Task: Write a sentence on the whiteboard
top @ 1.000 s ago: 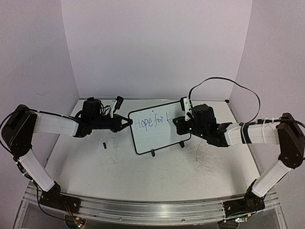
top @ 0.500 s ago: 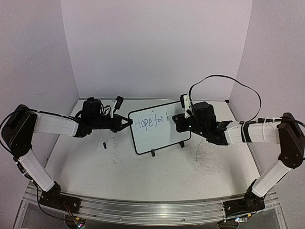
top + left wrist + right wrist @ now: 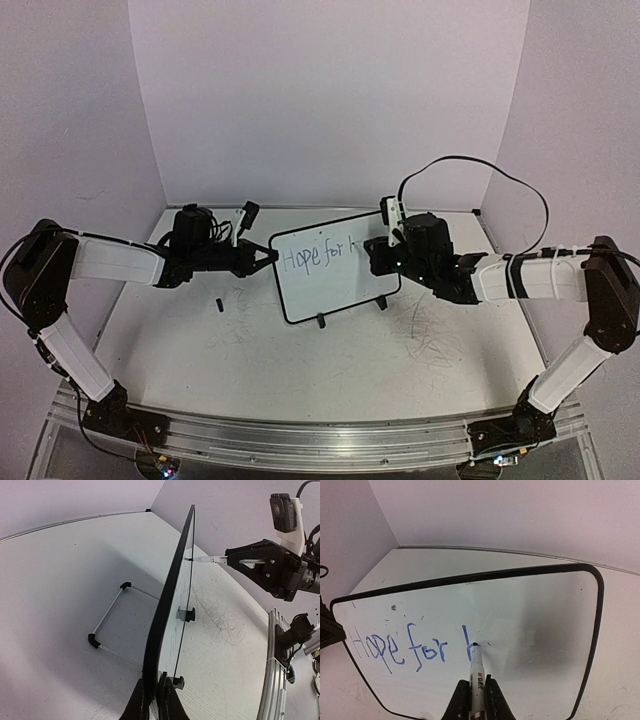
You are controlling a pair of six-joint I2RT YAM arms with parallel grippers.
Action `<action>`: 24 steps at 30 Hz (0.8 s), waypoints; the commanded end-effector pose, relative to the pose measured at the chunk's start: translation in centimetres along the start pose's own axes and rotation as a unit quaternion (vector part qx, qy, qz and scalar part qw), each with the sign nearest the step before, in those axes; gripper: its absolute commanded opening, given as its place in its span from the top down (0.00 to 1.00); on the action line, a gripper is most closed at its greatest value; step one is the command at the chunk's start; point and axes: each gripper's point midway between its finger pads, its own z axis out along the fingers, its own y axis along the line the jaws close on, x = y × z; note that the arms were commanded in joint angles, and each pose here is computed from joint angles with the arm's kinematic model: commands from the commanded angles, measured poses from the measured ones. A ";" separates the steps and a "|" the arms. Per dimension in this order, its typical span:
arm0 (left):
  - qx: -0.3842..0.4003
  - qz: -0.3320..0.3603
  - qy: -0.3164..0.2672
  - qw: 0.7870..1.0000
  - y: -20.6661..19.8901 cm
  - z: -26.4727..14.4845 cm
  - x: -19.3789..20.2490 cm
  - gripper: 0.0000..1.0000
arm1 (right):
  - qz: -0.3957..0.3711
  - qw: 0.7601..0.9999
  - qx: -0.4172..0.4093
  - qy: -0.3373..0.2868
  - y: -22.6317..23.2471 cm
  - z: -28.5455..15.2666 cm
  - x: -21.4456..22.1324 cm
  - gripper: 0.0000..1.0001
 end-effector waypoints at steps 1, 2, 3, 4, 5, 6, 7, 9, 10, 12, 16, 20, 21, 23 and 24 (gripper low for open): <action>-0.031 0.017 0.004 0.999 0.9 -0.5 0.2 1.00 | 0.012 0.999 0.029 -0.024 -1.1 -0.3 -1.2 1.00; -0.031 0.017 0.005 0.999 0.9 -0.5 0.2 1.00 | 0.013 0.999 0.029 -0.023 -1.1 -0.3 -1.1 1.00; -0.032 0.016 0.005 0.999 0.9 -0.6 0.3 1.00 | 0.013 0.999 0.029 -0.022 -1.1 -0.4 -1.0 1.00; -0.031 0.017 0.005 0.999 0.9 -0.6 0.2 1.00 | 0.013 0.999 0.030 -0.020 -1.2 -0.4 -0.9 1.00; -0.032 0.017 0.004 0.999 0.9 -0.5 0.2 1.00 | 0.013 0.999 0.030 -0.019 -1.2 -0.4 -0.7 1.00; -0.031 0.017 0.004 0.999 0.9 -0.5 0.2 1.00 | 0.013 0.999 0.031 -0.018 -1.3 -0.4 -0.6 1.00; -0.032 0.016 0.005 0.999 0.9 -0.5 0.2 1.00 | 0.014 0.999 0.032 -0.016 -1.4 -0.5 -0.5 1.00; -0.031 0.017 0.004 0.999 0.9 -0.5 0.2 1.00 | 0.015 0.999 0.033 -0.015 -1.5 -0.5 -0.3 1.00; -0.030 0.017 0.004 0.999 0.9 -0.5 0.1 1.00 | 0.015 0.999 0.032 -0.013 -1.5 -0.5 -0.2 1.00; -0.030 0.017 0.004 0.999 0.9 -0.5 0.1 1.00 | 0.017 0.999 0.030 -0.010 -1.4 -0.6 0.1 1.00; -0.030 0.016 0.005 0.999 0.9 -0.5 0.2 1.00 | 0.019 0.999 0.027 -0.003 -1.4 -0.6 0.7 1.00; -0.030 0.016 0.005 0.999 0.9 -0.5 0.2 1.00 | 0.021 1.000 0.017 0.004 -1.1 -0.5 1.1 1.00; -0.030 0.016 0.005 0.999 0.9 -0.5 0.2 1.00 | 0.022 1.000 0.015 0.004 -1.0 -0.4 1.2 1.00; -0.030 0.016 0.005 0.999 0.9 -0.5 0.2 1.00 | 0.022 1.000 0.011 0.006 -0.8 -0.4 1.3 1.00; -0.030 0.016 0.005 0.999 0.9 -0.5 0.2 1.00 | 0.022 1.000 0.009 0.006 -0.6 -0.3 1.4 1.00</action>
